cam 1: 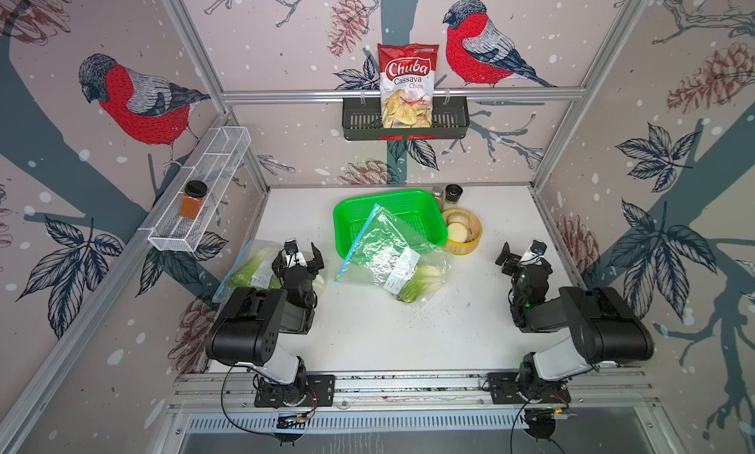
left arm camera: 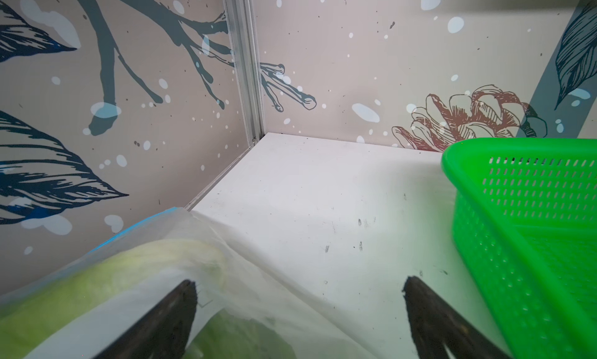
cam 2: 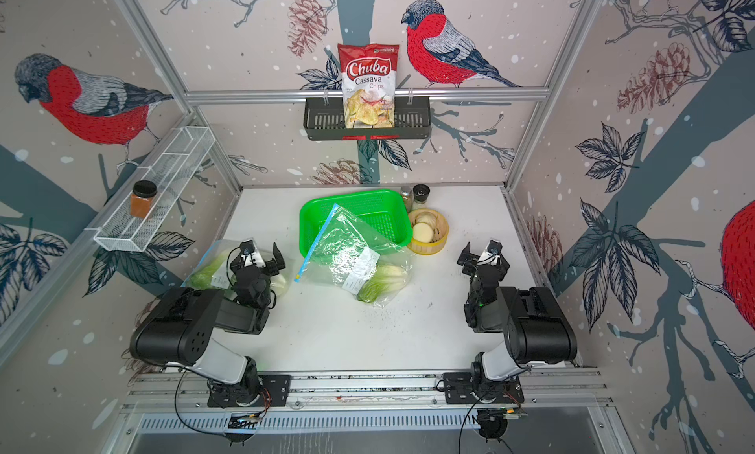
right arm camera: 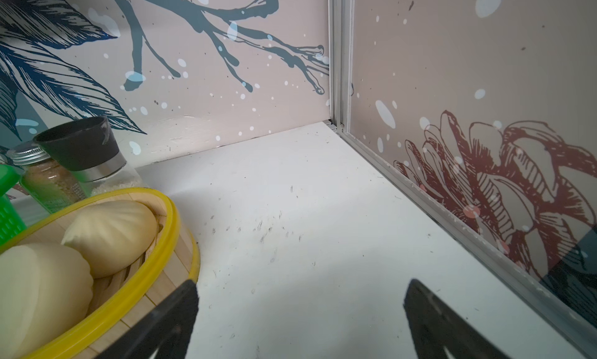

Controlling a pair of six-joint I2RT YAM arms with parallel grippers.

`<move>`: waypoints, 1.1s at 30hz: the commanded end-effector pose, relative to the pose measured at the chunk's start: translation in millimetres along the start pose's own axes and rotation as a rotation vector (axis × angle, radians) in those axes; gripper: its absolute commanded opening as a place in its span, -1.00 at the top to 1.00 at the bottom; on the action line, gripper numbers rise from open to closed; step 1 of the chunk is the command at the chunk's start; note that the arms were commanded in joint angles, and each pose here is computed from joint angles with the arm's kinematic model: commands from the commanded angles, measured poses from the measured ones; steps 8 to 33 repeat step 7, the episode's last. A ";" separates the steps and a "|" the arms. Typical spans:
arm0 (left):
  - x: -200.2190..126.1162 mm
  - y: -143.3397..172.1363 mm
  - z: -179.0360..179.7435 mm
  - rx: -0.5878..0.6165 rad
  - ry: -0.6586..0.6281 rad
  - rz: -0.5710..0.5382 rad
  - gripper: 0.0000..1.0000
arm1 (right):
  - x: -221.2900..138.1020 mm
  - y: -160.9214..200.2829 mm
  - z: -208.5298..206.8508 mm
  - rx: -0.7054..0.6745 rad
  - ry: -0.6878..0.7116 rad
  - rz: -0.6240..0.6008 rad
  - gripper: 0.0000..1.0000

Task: Put the chinese cabbages into a zipper bag and zip it
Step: Reset both arms

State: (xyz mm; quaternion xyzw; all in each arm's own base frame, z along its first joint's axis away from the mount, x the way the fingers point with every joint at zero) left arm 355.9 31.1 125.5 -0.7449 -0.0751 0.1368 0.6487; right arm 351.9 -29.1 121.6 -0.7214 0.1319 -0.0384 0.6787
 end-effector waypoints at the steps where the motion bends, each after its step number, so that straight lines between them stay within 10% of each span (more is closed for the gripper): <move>1: 0.2 -8.3 -5.4 0.004 0.028 -0.037 -0.97 | -0.7 -12.5 -2.2 0.003 0.014 -0.054 -0.99; 33: 0.1 -8.3 -7.0 0.001 0.043 -0.035 -0.97 | -0.6 -12.7 -2.1 0.003 0.014 -0.055 -0.99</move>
Point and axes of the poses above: each gripper's point midway between its finger pads, its own x axis out along the fingers, its own z axis along the line the jaws close on, y = z × x, the point moved 1 cm from there along -x, back along the fingers, and after that the axes turned 8 degrees about -x, right-handed, at the moved point
